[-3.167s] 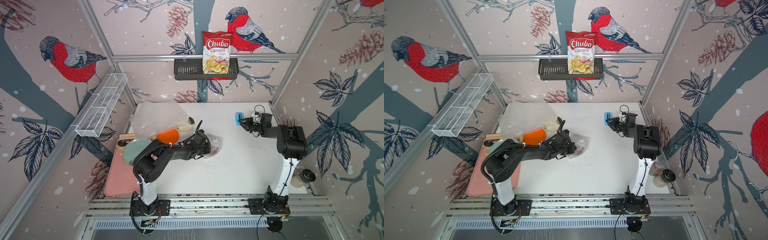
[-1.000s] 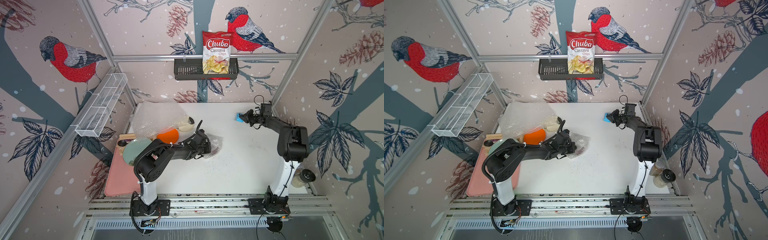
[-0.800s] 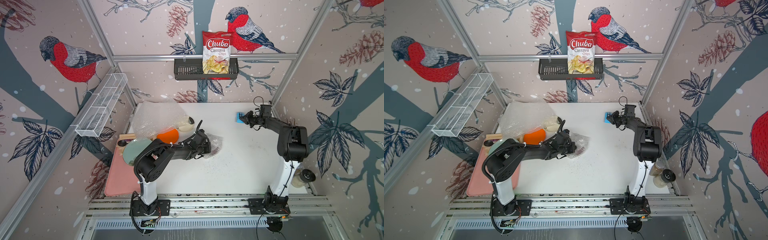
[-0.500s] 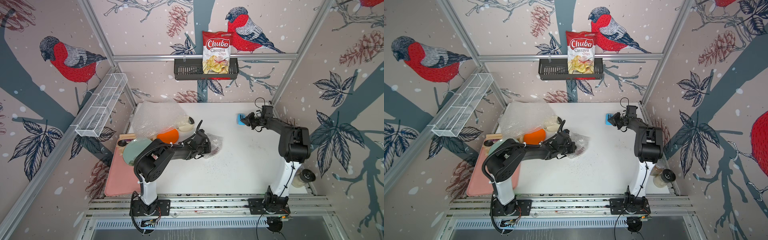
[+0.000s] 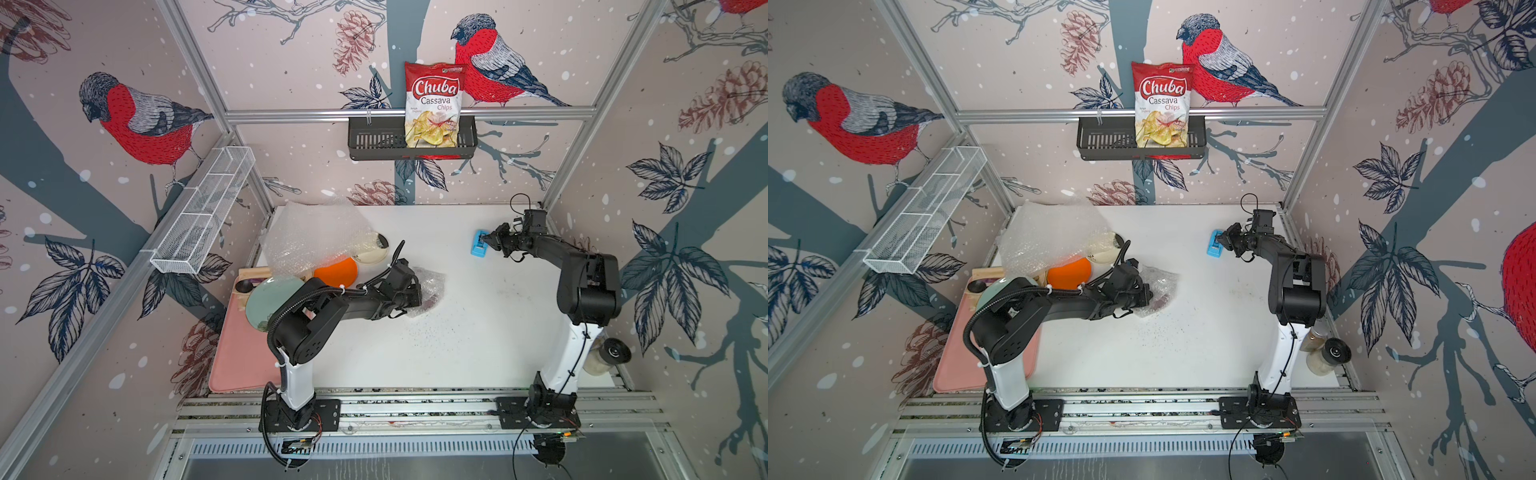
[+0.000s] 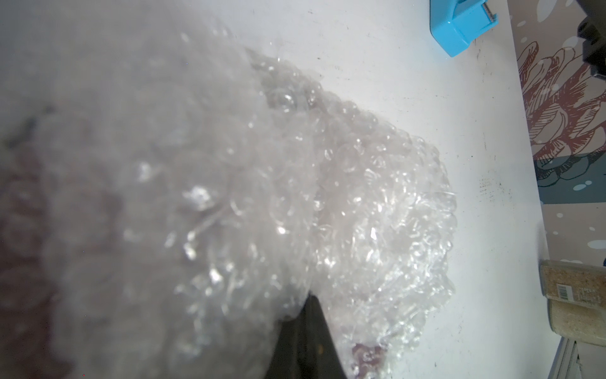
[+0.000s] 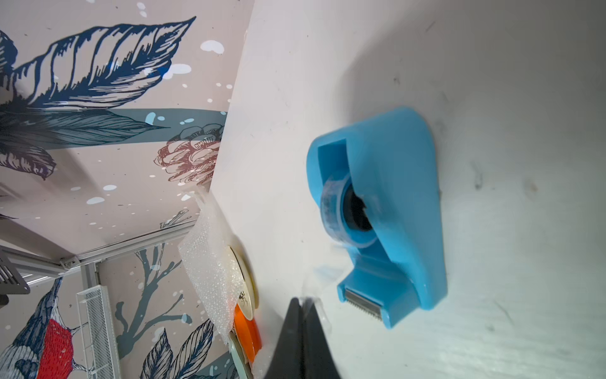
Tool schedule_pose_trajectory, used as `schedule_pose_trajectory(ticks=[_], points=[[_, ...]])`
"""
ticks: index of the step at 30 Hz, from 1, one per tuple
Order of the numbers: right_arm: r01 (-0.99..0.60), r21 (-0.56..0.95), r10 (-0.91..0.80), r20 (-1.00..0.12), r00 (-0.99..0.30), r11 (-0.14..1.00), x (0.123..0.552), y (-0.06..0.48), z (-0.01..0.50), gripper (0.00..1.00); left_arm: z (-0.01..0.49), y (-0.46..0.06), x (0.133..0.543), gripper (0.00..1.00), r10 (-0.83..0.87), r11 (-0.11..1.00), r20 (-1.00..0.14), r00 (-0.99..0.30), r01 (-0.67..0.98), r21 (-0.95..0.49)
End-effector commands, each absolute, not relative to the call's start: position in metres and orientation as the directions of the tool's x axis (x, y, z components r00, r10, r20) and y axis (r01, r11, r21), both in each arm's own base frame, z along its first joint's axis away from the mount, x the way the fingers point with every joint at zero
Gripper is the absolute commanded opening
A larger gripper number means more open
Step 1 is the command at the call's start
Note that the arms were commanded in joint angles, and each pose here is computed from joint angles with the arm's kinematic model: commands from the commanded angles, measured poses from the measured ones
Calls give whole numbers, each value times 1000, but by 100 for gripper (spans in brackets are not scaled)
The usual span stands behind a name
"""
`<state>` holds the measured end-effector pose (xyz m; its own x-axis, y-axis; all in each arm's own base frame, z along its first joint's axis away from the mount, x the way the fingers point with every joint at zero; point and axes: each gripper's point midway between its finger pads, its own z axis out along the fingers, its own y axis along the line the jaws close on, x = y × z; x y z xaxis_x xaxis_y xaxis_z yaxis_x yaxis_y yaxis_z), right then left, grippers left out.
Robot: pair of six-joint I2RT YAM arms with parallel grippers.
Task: Wrap dinner plates in bubble wrap
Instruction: Pull the tape from the tape cutter.
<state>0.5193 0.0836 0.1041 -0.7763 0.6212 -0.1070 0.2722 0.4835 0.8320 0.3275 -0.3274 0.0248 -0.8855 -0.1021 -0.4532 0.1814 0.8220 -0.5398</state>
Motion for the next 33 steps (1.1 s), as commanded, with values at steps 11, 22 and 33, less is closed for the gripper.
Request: schedule_pose_trajectory(ticks=[11,22,33], points=[[185,856,600,-170,-782,483,549,83,133,0,-21,-277,301,0,-76,935,-342,-937,51,-350],[113,835,546,-244,-801,539,592,85,169,0,-23,-275,303,0,-81,936,-340,-937,45,-348],[15,837,561,-353,-749,547,599,77,245,0,-24,-274,302,0,-83,934,-337,-938,44,-353]])
